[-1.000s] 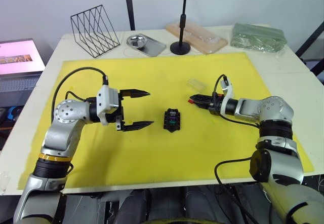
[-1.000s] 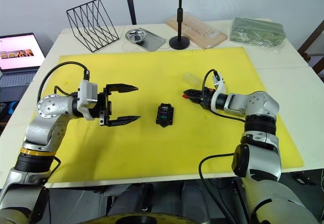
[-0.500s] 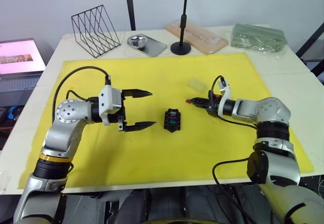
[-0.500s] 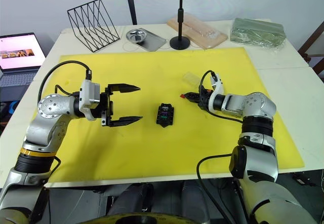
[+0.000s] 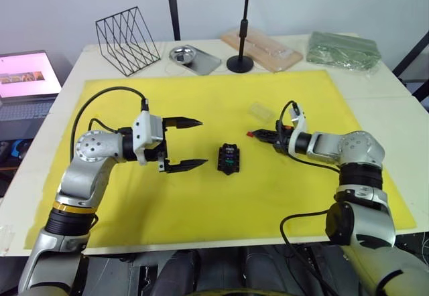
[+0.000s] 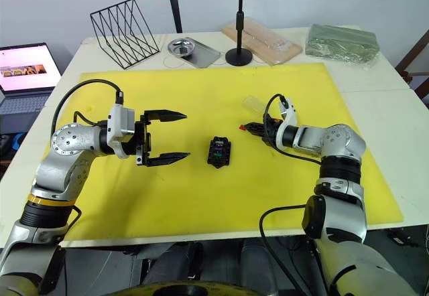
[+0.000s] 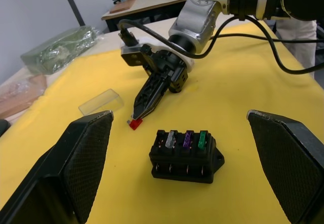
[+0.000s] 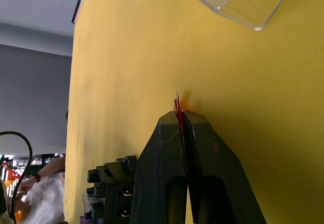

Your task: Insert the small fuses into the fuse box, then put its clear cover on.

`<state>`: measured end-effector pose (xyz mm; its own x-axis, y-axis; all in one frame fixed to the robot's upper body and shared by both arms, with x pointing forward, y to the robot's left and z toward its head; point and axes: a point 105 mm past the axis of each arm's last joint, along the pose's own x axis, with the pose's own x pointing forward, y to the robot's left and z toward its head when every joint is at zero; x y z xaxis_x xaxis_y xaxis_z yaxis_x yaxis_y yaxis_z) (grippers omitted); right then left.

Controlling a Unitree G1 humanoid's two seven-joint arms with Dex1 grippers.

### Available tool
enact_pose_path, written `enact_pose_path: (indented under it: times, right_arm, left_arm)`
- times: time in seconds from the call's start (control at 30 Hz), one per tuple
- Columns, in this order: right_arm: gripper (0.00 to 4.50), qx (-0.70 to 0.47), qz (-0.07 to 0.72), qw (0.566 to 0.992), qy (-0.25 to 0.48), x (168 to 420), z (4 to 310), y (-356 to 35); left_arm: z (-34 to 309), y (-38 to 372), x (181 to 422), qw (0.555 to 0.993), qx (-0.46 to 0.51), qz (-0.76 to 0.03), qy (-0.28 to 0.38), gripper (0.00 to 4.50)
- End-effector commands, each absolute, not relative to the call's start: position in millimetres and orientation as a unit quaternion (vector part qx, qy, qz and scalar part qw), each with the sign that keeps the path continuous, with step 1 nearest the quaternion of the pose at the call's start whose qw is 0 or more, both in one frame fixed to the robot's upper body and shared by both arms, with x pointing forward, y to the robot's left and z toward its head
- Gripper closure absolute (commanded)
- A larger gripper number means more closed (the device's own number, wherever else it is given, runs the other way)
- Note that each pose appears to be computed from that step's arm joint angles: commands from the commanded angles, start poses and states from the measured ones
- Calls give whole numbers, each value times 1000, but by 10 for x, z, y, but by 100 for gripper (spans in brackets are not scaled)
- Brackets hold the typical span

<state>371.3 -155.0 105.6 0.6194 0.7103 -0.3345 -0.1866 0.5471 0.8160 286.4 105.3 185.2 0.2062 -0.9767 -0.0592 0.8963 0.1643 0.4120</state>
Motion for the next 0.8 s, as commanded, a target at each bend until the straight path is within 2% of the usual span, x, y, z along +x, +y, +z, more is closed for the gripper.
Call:
enact_pose_path:
  times: [0.03,0.3,0.57,0.67,0.8]
  right_arm:
    - [444,398,261,806,353,3628,961,-1592]
    - [444,388,296,812,321,3359,1321,-1724]
    - [444,368,304,829,293,3059,1386,-1758]
    - [444,406,250,845,244,2849,1372,-1674]
    - [444,486,149,830,228,2611,1419,-1544]
  left_arm:
    - [1941,1056,2836,750,194,-619,-129,0]
    - [1913,1083,2771,749,191,-623,-120,0]
    - [1907,1086,2735,747,187,-627,-117,0]
    - [1883,1056,2675,742,178,-636,-114,0]
    - [1862,1065,2639,741,173,-639,-110,0]
